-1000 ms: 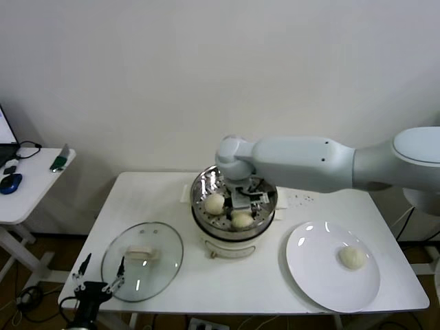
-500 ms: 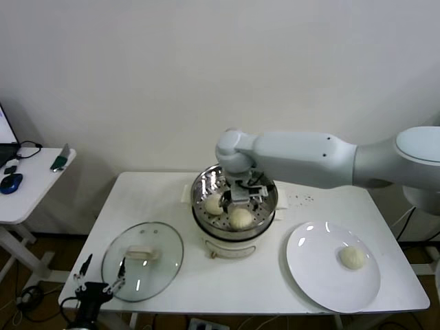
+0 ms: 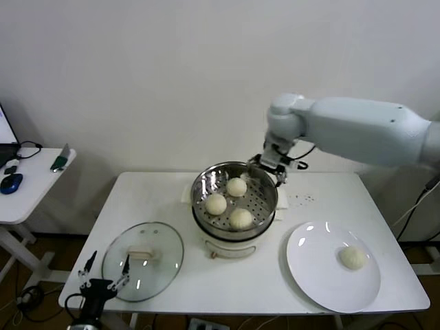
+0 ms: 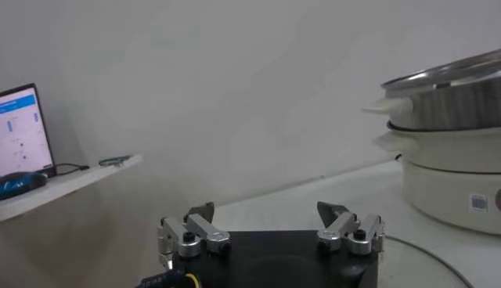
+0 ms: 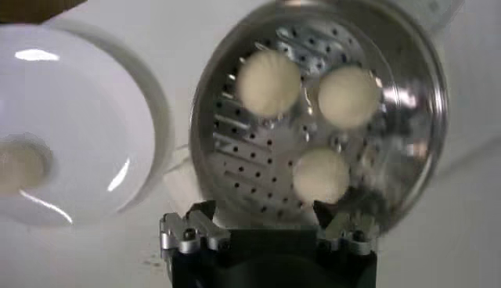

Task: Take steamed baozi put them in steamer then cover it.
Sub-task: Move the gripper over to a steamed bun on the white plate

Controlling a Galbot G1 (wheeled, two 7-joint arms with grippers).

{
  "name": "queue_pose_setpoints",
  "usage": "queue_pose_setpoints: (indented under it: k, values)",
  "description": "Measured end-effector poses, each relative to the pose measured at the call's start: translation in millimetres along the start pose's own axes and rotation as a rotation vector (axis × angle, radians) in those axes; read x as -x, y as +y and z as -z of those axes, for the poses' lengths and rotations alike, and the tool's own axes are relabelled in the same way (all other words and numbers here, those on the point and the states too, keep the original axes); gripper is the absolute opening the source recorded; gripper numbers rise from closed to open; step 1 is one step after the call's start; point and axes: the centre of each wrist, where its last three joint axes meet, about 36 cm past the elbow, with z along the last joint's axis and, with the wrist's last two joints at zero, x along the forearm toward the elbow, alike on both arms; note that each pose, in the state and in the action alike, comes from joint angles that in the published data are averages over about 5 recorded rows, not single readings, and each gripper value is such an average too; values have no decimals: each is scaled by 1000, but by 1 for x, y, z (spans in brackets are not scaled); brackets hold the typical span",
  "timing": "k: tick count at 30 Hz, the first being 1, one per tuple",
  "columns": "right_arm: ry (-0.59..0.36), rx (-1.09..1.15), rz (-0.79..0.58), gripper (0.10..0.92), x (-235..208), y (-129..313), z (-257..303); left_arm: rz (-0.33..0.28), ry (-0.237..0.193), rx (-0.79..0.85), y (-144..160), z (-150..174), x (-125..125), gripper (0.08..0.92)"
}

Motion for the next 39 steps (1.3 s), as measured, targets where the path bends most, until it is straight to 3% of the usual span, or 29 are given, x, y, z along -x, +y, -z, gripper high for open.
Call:
queue_pose_setpoints:
  k: [11, 21, 30, 39]
  values:
    - [19, 629, -41, 823, 14, 144, -46, 0, -8, -3, -2, 3, 3, 823]
    - [5, 868, 73, 823, 77, 250, -56, 4, 4, 0, -2, 1, 2, 823]
    - [21, 932, 185, 823, 122, 298, -62, 9, 15, 8, -1, 0, 1, 823]
    - [29, 947, 244, 823, 150, 308, -65, 13, 19, 12, -3, 1, 1, 823]
